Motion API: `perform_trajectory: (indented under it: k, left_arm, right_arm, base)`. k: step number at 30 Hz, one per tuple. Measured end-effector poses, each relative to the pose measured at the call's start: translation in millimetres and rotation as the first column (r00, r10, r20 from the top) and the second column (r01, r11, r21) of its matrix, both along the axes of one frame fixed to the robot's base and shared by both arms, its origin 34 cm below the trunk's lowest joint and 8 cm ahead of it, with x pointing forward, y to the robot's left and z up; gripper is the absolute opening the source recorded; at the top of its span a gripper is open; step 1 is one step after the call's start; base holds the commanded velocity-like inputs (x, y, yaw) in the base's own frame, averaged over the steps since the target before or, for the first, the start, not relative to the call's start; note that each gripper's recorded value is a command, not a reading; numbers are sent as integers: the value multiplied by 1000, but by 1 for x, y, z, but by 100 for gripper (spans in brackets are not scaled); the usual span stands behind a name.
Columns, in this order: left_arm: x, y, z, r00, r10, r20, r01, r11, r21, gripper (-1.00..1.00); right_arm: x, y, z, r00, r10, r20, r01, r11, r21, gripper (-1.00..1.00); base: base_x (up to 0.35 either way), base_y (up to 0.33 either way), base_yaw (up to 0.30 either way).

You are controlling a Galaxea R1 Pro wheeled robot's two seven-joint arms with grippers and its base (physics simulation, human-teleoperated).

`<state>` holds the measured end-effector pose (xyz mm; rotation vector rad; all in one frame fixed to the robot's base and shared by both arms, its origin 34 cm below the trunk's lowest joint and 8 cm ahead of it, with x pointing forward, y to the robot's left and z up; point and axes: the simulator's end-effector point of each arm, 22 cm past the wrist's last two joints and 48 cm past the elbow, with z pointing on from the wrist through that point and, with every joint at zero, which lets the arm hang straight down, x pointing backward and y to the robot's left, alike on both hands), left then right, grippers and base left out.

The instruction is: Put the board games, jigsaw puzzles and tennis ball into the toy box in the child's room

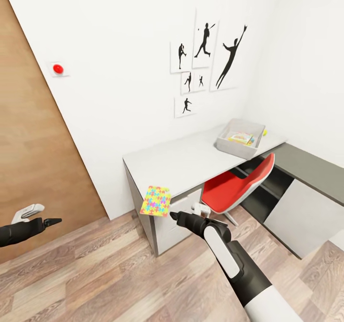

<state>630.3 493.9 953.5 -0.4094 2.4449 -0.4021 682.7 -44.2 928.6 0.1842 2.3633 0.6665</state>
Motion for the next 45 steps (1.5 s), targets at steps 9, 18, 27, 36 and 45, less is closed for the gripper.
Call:
perform_trajectory:
  k: [9,18,27,36,45]
  left_arm:
    - [1,0,8,1000,0,15,0,1000,-1,100]
    - [1,-1,15,1000,0,30,0,1000,-1,100]
    - [2,-1,23,999,1,44,-1,1000,-2,100]
    - [2,-1,30,998,1,58,-1,1000,-3,100]
    - [2,-1,37,997,0,72,0,1000,-3,100]
  right_arm:
    - [0,-1,5,1000,-1,8,1,1000,-2,100]
    - [1,-1,13,1000,-1,21,1,1000,-3,100]
    - [2,0,22,999,-1,36,1,1000,-3,100]
    - [2,-1,28,999,-1,46,1,1000,-4,100]
    - [2,0,36,998,0,60,1,1000,-4,100]
  base:
    - [0,0,0]
    - [0,0,0]
    - [0,0,0]
    - [0,0,0]
    - [0,0,0]
